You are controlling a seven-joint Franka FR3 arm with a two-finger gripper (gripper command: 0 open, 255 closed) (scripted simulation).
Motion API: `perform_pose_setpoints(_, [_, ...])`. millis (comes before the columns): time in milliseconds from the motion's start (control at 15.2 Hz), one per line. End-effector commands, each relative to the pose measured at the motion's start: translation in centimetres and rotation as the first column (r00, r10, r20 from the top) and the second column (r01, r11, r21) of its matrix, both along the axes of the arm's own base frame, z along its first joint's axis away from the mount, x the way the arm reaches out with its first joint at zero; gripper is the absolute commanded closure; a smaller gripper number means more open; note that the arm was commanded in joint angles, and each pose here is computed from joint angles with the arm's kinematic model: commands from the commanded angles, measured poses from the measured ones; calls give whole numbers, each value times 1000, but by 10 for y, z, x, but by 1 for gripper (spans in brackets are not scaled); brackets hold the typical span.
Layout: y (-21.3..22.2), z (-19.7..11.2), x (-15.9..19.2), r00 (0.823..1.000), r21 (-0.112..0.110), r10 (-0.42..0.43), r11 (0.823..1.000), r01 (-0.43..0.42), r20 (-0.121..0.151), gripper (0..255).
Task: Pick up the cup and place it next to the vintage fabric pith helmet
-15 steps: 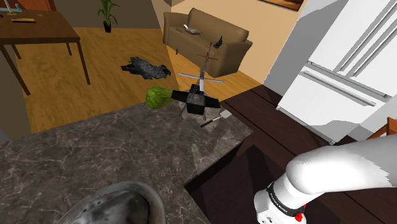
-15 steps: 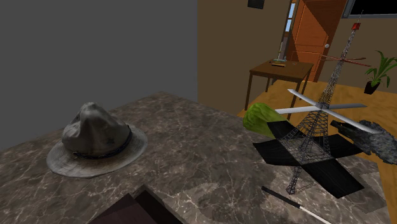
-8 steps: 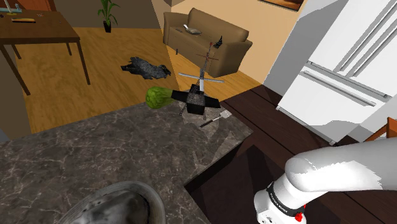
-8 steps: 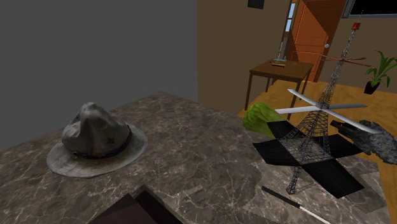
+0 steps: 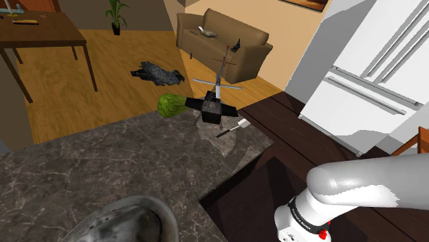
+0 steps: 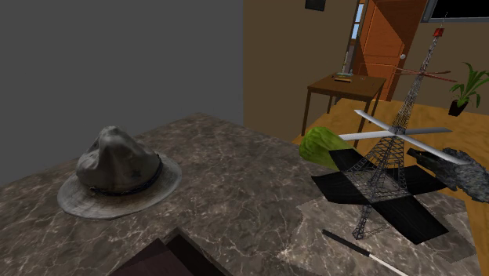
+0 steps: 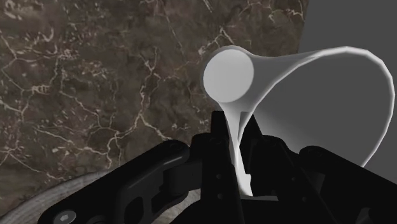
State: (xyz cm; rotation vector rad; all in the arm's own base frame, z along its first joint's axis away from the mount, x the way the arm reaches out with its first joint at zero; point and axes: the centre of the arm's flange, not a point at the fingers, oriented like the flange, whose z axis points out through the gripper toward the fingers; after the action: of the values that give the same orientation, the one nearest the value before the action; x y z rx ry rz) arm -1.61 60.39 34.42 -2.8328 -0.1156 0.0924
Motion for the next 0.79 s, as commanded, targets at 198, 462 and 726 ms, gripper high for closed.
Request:
perform_pose_setpoints(198, [-1,-28,-1,1000,0,0,1000,0,0,255])
perform_pose_setpoints(462, [-1,-49,-1,1000,0,0,1000,0,0,255])
perform_pose_setpoints(726, [-1,-70,-1,1000,0,0,1000,0,0,255])
